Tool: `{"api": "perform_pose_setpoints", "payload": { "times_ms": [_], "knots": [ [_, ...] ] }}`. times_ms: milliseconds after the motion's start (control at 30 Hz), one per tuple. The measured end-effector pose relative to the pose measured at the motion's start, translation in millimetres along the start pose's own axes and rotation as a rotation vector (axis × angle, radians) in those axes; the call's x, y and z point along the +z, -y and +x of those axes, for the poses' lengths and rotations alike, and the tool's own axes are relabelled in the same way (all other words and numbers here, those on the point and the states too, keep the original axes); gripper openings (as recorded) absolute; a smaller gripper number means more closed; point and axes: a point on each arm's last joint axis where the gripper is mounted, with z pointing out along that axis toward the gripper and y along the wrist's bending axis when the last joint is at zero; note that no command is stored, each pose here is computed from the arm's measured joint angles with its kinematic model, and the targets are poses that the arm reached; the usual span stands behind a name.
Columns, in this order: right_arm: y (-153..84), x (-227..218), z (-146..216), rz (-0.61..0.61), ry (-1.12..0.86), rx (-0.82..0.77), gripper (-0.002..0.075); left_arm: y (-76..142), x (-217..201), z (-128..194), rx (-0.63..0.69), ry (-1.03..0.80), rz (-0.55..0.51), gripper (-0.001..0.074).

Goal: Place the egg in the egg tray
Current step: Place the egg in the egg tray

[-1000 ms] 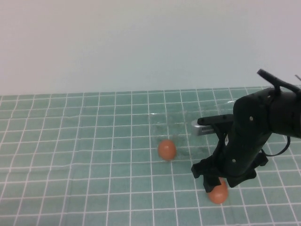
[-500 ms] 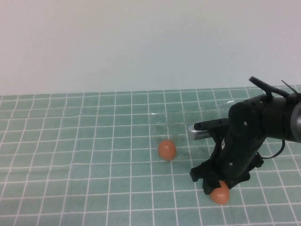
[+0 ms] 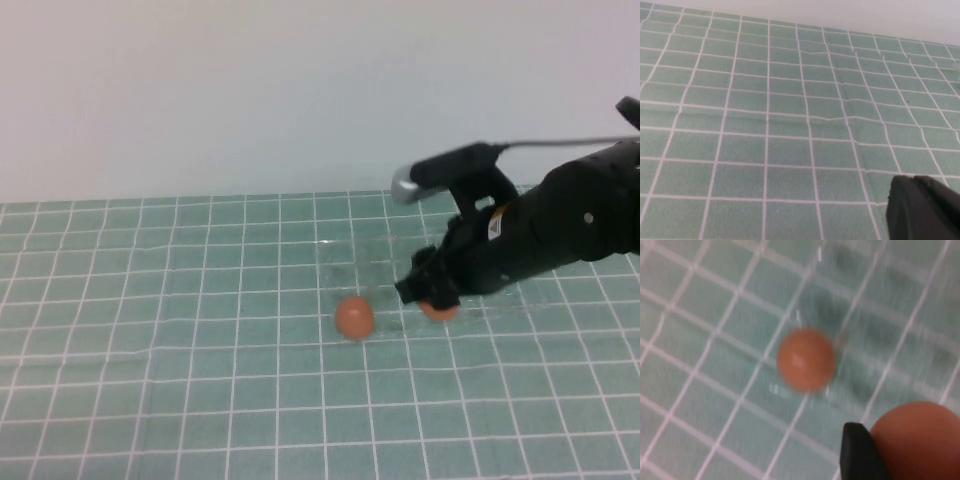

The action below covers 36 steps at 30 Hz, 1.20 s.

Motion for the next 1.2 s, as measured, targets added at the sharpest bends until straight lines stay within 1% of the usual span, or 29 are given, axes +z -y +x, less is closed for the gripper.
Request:
{"api": "perform_pose_setpoints", "payload": {
  "times_ms": [133,233,433,533,667,800,867,1067,1200],
  "knots": [
    [1,-1,-13,0.017,0.187,-0.079,0.0353,0,0,0,0.000,0.000,0.000,-0.0001],
    [3,4,-14,0.035,0.349,-0.093,0.0353,0,0,0,0.000,0.000,0.000,-0.0001],
    [8,12,5,0.075,0.686,-0.097,0.0353,0,0,0,0.000,0.000,0.000,-0.0001],
    [10,16,22,0.085,0.782,-0.106,0.0353,0,0,0,0.000,0.000,0.000,-0.0001],
    [9,32,42,0.070,0.780,-0.151,0.0353,0,0,0,0.000,0.000,0.000,-0.0001],
    [3,53,52,0.023,0.761,-0.259,0.0353,0,0,0,0.000,0.000,0.000,-0.0001],
    [2,63,57,0.005,0.762,-0.286,0.0353,0,0,0,0.000,0.000,0.000,-0.0001],
    [3,94,74,-0.014,0.735,-0.289,0.0353,0,0,0,0.000,0.000,0.000,-0.0001],
    [5,104,80,-0.003,0.728,-0.262,0.0353,0,0,0,0.000,0.000,0.000,-0.0001]
  ]
}}
